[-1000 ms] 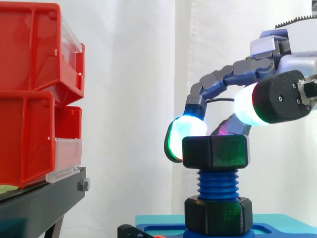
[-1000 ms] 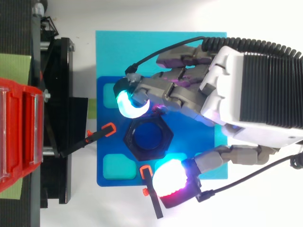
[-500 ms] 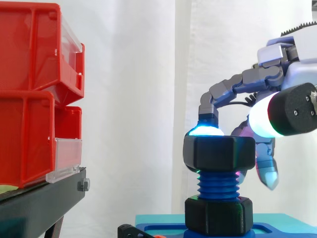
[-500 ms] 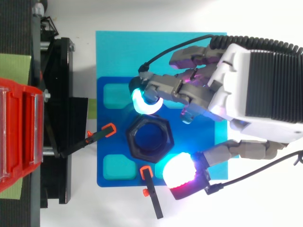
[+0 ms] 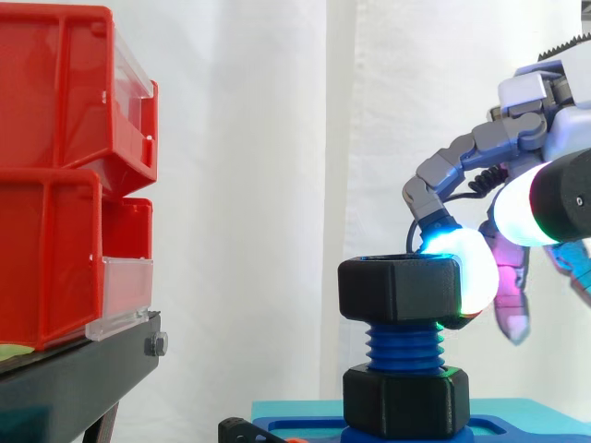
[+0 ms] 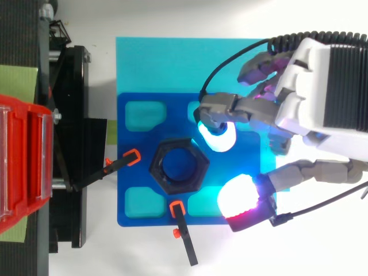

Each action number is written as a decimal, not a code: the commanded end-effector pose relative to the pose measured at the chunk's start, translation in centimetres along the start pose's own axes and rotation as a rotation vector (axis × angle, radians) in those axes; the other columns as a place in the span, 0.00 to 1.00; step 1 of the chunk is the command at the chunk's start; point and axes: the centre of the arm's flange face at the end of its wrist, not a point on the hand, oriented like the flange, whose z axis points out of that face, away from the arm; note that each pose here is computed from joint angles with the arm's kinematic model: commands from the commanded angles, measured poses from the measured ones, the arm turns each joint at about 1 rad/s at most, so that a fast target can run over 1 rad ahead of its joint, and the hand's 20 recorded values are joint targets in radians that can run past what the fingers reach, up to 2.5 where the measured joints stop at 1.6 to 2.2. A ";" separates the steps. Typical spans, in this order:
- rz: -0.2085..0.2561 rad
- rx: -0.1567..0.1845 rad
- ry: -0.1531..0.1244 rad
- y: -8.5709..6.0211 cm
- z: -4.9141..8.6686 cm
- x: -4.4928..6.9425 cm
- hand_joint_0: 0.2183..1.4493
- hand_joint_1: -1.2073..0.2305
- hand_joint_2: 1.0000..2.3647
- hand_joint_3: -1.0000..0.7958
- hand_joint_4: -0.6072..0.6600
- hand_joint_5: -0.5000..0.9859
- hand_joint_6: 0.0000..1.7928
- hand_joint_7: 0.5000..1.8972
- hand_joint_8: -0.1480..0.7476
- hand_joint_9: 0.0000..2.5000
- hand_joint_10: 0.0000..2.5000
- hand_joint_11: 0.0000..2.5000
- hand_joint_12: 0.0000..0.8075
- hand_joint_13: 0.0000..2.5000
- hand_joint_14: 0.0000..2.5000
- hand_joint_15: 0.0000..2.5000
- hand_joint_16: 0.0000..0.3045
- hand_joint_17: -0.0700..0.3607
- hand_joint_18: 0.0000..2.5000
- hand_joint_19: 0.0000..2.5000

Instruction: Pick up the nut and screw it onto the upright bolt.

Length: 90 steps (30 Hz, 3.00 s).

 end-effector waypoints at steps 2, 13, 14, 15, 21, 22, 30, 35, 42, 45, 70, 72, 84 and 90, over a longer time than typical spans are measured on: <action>-0.007 0.003 0.005 0.2 -1.0 -1.5 0.23 0.49 0.00 0.28 0.55 0.41 0.28 0.61 0.33 0.74 0.01 0.14 0.31 0.52 0.00 0.08 0.10 0.33 0.39 0.11; 0.001 -0.034 -0.067 1.3 -1.2 -7.1 0.18 0.52 0.00 0.28 0.70 0.31 0.28 0.31 0.48 0.60 0.01 0.14 0.42 0.46 0.00 0.09 0.15 0.40 0.34 0.10; -0.004 -0.040 -0.062 1.3 -1.2 -7.0 0.18 0.52 0.00 0.28 0.70 0.31 0.28 0.30 0.48 0.60 0.01 0.15 0.42 0.45 0.00 0.09 0.15 0.40 0.33 0.10; -0.011 -0.047 -0.061 1.3 -1.1 -7.0 0.18 0.52 0.00 0.28 0.70 0.30 0.28 0.28 0.48 0.58 0.01 0.14 0.43 0.45 0.00 0.09 0.15 0.40 0.33 0.10; -0.023 -0.064 -0.077 1.4 0.1 -5.7 0.17 0.53 0.00 0.28 0.65 0.24 0.28 0.16 0.48 0.40 0.00 0.07 0.48 0.29 0.00 0.04 0.17 0.44 0.26 0.08; -0.023 -0.069 -0.077 1.5 0.4 -5.1 0.17 0.53 0.00 0.28 0.63 0.23 0.28 0.14 0.48 0.37 0.00 0.04 0.48 0.25 0.00 0.01 0.17 0.44 0.23 0.06; -0.016 -0.088 -0.066 1.3 2.0 -2.4 0.15 0.63 0.00 0.28 0.61 0.21 0.28 0.07 0.45 0.22 0.00 0.00 0.48 0.08 0.00 0.00 0.18 0.45 0.00 0.00; -0.020 -0.087 -0.055 1.3 1.9 -2.3 0.15 0.70 0.00 0.28 0.61 0.22 0.28 0.06 0.44 0.19 0.00 0.00 0.48 0.03 0.00 0.00 0.18 0.46 0.00 0.00; -0.027 -0.075 -0.016 0.2 1.3 -0.1 0.15 0.73 0.00 0.28 0.60 0.23 0.28 0.06 0.44 0.18 0.00 0.00 0.47 0.02 0.00 0.00 0.19 0.46 0.00 0.00; -0.024 -0.081 -0.027 0.2 1.4 -0.1 0.15 0.73 0.00 0.28 0.61 0.23 0.28 0.07 0.44 0.17 0.00 0.00 0.47 0.02 0.00 0.00 0.19 0.46 0.00 0.00; -0.009 -0.126 -0.085 1.1 2.9 1.2 0.16 0.70 0.00 0.28 0.62 0.23 0.28 0.11 0.46 0.17 0.00 0.00 0.49 0.03 0.00 0.00 0.19 0.47 0.00 0.00; -0.010 -0.126 -0.082 1.2 2.9 1.2 0.17 0.69 0.00 0.28 0.62 0.23 0.28 0.11 0.46 0.17 0.00 0.00 0.49 0.03 0.00 0.00 0.19 0.46 0.00 0.00; -0.022 -0.121 -0.035 1.1 2.5 1.7 0.17 0.66 0.00 0.28 0.64 0.24 0.28 0.17 0.48 0.21 0.00 0.00 0.50 0.08 0.00 0.00 0.18 0.45 0.00 0.00; -0.021 -0.124 -0.034 1.1 2.5 1.7 0.18 0.64 0.00 0.28 0.66 0.26 0.28 0.20 0.49 0.25 0.00 0.00 0.49 0.11 0.00 0.00 0.17 0.44 0.02 0.00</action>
